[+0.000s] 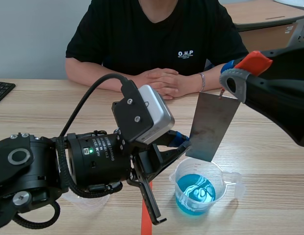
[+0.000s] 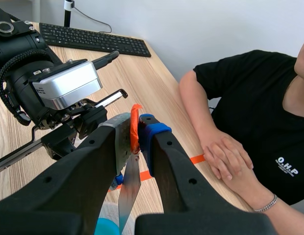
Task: Do the redox reaction experiment.
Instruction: 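Raise the plate and point at it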
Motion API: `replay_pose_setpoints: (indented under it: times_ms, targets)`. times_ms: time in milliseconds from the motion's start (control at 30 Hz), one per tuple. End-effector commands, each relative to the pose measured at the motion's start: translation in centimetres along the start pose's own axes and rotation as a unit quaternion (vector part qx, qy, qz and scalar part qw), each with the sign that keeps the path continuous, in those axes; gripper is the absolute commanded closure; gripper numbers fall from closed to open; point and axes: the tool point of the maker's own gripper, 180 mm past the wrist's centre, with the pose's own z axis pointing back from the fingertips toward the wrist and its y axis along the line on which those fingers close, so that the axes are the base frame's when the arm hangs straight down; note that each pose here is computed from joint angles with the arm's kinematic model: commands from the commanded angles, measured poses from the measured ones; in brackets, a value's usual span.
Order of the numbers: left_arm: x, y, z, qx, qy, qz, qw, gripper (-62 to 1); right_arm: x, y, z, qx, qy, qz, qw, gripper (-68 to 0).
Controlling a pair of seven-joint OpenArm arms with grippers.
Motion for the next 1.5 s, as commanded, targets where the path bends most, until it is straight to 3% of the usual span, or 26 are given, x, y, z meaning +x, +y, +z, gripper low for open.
replay_pose_setpoints:
  times_ms: [0,367,967,1267,1467]
  targets:
    - [0.9,0.2,-0.1,0.003,-0.014,-0.003,0.9999,-4.2,1.1,-0.1,-0.1,0.004,-0.017,0.007,0.9998,-1.7]
    - [0.9,0.2,0.0,0.003,-0.014,-0.003,0.9999,-4.2,1.1,-0.1,-0.1,0.004,-0.017,0.007,0.9998,-1.7]
    - [-0.9,1.3,2.4,0.003,0.007,-0.039,0.9992,-4.2,1.1,-0.1,-0.1,0.004,-0.017,0.007,0.9998,-1.7]
    - [-2.8,5.4,8.0,0.075,0.034,-0.028,0.9962,-4.2,1.1,-0.1,-0.1,0.004,-0.017,0.007,0.9998,-1.7]
    - [-3.3,8.0,13.2,0.144,0.066,-0.023,0.9871,-4.2,1.1,-0.1,-0.1,0.004,-0.017,0.007,0.9998,-1.7]
